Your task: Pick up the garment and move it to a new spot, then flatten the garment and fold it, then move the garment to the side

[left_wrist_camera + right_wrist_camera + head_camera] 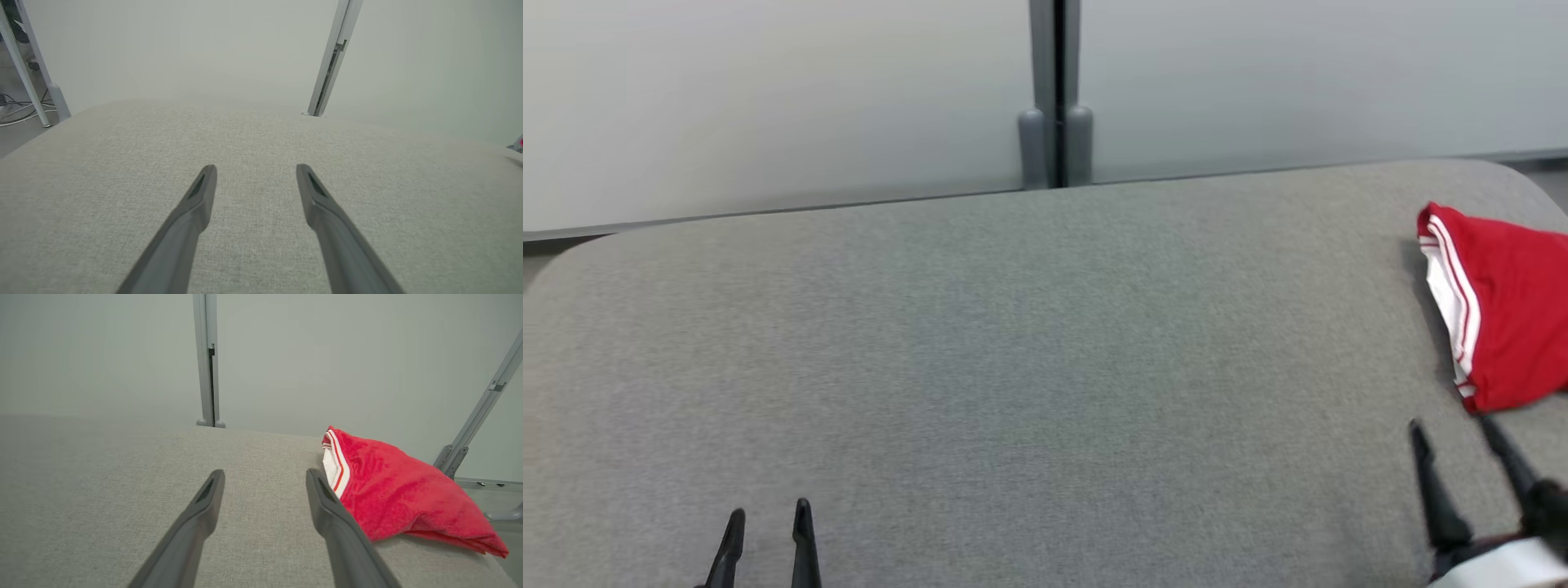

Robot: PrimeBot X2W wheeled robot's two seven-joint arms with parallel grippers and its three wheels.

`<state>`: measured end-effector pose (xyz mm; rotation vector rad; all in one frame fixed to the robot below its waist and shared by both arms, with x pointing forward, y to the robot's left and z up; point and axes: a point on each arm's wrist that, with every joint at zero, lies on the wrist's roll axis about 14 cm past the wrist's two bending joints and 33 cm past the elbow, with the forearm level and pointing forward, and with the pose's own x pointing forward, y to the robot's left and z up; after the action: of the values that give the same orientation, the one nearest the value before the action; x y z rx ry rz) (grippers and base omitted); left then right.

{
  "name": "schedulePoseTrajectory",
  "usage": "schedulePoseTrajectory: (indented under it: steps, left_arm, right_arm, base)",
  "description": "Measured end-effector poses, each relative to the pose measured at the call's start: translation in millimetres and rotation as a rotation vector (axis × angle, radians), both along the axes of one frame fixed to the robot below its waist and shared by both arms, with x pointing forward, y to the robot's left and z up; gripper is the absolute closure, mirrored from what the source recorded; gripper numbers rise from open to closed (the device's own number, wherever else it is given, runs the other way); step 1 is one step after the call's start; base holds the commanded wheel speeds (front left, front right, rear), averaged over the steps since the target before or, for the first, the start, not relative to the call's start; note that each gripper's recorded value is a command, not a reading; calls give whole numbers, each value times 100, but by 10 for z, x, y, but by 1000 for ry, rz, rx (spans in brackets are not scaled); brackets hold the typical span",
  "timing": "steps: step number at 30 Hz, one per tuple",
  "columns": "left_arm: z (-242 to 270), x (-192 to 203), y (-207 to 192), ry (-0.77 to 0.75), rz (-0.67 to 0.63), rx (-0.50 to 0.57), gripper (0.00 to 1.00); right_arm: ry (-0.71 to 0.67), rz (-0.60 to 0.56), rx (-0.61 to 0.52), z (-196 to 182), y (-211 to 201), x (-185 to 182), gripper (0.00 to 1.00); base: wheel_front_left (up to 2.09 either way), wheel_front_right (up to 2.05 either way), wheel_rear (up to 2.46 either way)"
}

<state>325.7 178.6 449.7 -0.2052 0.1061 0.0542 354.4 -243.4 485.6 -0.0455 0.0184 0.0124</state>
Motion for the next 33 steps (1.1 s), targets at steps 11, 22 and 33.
schedulePoseTrajectory:
  steps: [11, 22, 33]
  left_arm:
    - [54, -298, 382, -21, 121, 12, 0]
    - [59, -331, 326, -29, 95, -9, 0]
    - [-195, -424, 278, 58, 105, -83, 100]
  right_arm:
    - [8, 80, 63, -126, 658, -172, 0]
    - [1, 51, 79, -112, 615, -273, 0]
    - [89, 30, 163, -354, 658, -352, 100]
  base:
    - [0, 0, 0]
    - [0, 0, 0]
    - [0, 0, 0]
